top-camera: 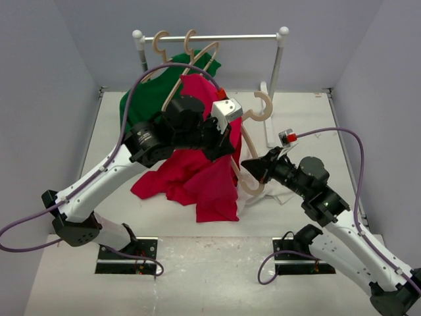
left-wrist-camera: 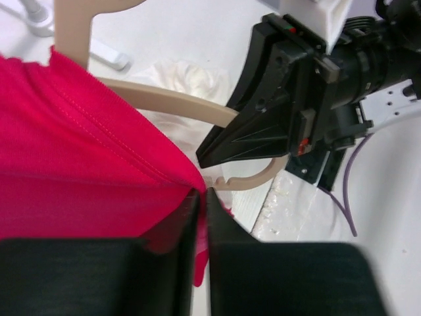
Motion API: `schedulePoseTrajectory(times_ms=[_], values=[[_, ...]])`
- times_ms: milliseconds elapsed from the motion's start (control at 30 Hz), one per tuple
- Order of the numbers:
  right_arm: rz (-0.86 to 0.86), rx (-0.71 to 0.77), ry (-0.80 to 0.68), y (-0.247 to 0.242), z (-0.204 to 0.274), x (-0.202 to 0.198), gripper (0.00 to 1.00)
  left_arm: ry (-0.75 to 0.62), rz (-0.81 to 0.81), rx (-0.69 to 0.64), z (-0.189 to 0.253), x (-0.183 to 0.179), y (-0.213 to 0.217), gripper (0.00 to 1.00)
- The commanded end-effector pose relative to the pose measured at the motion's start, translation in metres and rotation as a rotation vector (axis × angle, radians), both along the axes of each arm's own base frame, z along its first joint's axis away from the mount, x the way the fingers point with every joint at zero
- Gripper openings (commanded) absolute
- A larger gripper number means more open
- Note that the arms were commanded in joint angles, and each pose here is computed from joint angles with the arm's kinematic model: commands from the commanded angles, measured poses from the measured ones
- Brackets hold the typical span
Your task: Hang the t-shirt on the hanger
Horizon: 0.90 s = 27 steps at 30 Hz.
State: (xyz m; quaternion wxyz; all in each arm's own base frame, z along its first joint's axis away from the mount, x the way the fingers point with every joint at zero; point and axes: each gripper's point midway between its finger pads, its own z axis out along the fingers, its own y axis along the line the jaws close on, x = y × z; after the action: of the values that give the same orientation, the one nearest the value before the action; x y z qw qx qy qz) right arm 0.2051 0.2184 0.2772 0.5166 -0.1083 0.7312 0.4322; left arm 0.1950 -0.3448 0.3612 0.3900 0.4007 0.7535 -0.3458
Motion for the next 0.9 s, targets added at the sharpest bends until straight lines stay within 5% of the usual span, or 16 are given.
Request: schedulePoseTrajectory(times_ms=[0, 33, 67, 167, 267, 400, 633, 867], values=[[-0.026, 0.045, -0.218, -0.003, 0.048, 0.010, 0.00, -0.143, 0.144, 0.005, 0.039, 0.015, 0.027, 0.22], [-0.028, 0.054, -0.251, -0.003, 0.050, 0.011, 0.00, -0.186, 0.231, 0.007, 0.050, 0.027, 0.038, 0.43], [-0.044, 0.073, -0.289, -0.005, 0.053, 0.014, 0.00, -0.246, 0.356, 0.006, 0.067, 0.044, 0.055, 0.77], [-0.065, 0.072, -0.387, -0.009, 0.061, 0.020, 0.00, -0.354, 0.524, -0.016, 0.105, 0.066, 0.084, 0.99], [-0.054, 0.017, -0.459, -0.015, 0.063, 0.027, 0.00, -0.407, 0.645, -0.042, 0.133, 0.108, 0.115, 1.00], [0.058, -0.049, -0.533, -0.023, 0.053, 0.021, 0.00, -0.516, 0.359, -0.087, 0.148, 0.136, 0.114, 0.99], [0.275, -0.211, -0.657, -0.026, 0.026, -0.007, 0.00, -0.774, -0.325, -0.221, 0.168, 0.047, 0.062, 1.00], [0.482, -0.288, -0.619, -0.017, 0.014, -0.022, 0.00, -0.750, -0.541, -0.201, 0.142, 0.006, 0.066, 1.00]])
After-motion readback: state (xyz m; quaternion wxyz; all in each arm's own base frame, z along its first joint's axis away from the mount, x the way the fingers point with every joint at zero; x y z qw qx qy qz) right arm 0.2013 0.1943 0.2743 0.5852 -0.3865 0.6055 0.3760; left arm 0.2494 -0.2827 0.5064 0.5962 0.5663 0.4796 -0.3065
